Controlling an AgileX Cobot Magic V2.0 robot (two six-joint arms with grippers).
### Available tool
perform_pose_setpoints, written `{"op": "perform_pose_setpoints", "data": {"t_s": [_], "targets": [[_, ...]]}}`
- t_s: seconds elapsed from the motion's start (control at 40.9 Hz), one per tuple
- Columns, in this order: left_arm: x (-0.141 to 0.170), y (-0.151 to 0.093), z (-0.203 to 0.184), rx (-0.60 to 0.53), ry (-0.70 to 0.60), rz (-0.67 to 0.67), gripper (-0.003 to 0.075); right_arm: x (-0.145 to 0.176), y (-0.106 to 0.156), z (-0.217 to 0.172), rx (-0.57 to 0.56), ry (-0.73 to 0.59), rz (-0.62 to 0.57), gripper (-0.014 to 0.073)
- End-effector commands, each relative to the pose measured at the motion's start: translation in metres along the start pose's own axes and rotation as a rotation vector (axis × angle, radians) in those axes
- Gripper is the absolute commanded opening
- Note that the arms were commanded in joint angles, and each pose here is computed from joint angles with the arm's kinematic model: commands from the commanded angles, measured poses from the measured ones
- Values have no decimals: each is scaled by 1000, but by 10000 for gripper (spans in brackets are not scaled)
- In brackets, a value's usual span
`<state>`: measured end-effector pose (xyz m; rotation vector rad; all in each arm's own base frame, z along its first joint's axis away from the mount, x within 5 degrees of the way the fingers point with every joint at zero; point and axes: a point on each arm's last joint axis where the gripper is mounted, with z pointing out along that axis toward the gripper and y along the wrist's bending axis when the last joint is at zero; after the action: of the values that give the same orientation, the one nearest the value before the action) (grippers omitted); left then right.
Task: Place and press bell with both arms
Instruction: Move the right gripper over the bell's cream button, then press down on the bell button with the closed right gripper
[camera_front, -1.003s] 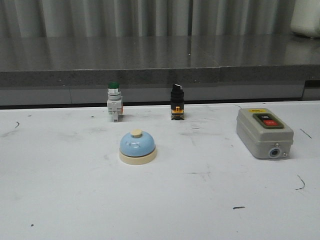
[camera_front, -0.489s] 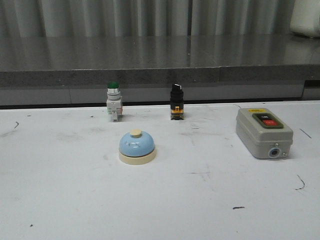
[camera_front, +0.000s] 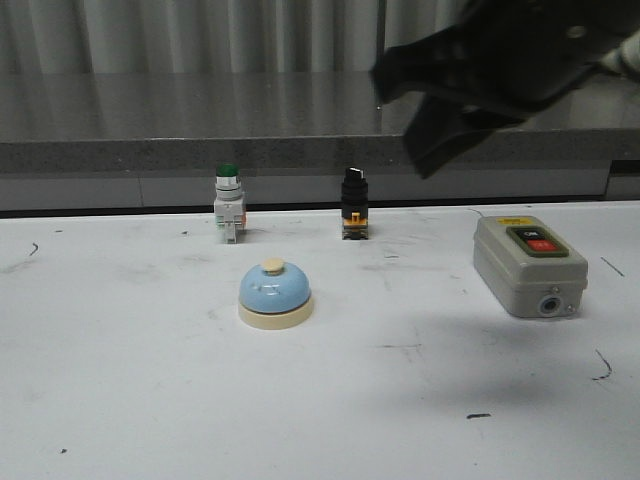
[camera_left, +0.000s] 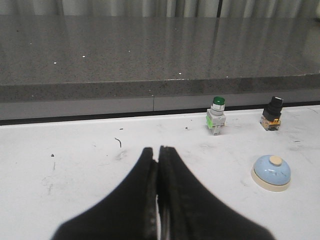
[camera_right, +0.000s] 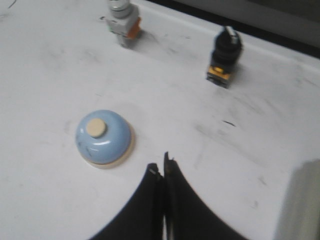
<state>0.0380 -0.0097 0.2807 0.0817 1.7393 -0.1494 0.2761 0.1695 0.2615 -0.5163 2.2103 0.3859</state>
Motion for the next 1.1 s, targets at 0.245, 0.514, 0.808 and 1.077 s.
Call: {"op": "perform_pose_setpoints", "data": {"t_s": [0.245, 0.514, 0.808, 1.077], "targets": [[-16, 0, -3, -3, -107, -13, -20, -46, 41, 52, -87, -1, -50, -67], [-16, 0, -3, -3, -107, -13, -20, -54, 48, 75, -98, 14, -58, -67], [-16, 0, -3, -3, -107, -13, -20, -52, 49, 87, -99, 37, -57, -67], [-16, 0, -3, -3, -107, -13, -20, -40, 48, 109, -93, 88, -56, -67]]}}
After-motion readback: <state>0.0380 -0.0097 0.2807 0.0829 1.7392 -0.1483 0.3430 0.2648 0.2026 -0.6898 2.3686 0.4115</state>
